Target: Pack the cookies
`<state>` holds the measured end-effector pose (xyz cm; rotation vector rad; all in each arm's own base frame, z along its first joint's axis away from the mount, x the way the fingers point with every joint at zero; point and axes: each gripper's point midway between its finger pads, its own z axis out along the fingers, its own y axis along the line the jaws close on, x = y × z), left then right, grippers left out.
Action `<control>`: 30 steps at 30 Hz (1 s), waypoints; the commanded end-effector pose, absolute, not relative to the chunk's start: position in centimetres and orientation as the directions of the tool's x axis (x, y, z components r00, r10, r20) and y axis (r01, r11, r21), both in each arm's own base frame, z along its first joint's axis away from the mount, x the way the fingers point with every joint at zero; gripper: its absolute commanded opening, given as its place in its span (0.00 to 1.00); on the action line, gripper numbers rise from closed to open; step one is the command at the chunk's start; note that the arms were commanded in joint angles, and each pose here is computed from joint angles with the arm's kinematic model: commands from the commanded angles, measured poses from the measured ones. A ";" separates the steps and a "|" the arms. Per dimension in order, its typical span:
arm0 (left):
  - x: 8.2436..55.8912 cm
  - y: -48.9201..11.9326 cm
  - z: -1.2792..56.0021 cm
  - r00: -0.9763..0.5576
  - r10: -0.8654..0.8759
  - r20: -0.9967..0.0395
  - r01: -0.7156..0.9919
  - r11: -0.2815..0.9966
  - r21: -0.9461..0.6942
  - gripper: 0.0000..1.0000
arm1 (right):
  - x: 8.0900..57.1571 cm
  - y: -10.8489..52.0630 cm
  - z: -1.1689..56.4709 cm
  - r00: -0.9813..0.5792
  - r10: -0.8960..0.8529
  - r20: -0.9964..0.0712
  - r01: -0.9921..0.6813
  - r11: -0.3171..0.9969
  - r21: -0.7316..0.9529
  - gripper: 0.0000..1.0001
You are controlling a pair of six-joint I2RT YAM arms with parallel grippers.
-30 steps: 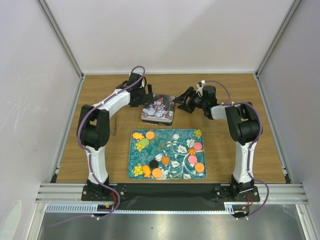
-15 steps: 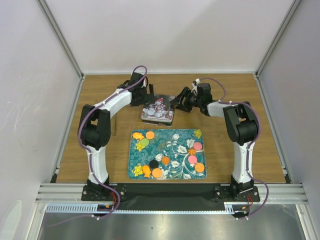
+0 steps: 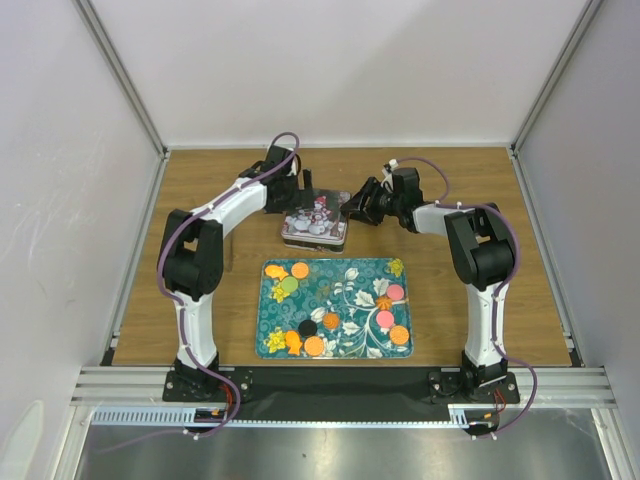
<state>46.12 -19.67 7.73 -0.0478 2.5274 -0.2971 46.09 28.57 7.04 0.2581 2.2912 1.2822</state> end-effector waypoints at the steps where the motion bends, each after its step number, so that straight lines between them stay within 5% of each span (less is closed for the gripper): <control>1: 46.7 -20.9 10.5 -0.795 -0.086 -0.600 0.079 0.967 -0.243 0.96 | 46.7 29.2 7.6 -0.850 0.390 -0.355 -0.109 0.529 0.842 0.54; 20: 45.2 -21.5 9.3 -0.814 -0.072 -0.576 0.072 0.972 -0.224 0.96 | 45.3 29.6 5.3 -0.864 0.381 -0.329 -0.082 0.538 0.839 0.41; 30: 43.8 -21.2 8.1 -0.827 -0.056 -0.559 0.058 0.981 -0.184 0.97 | 44.8 30.2 4.9 -0.863 0.334 -0.380 -0.123 0.589 0.799 0.52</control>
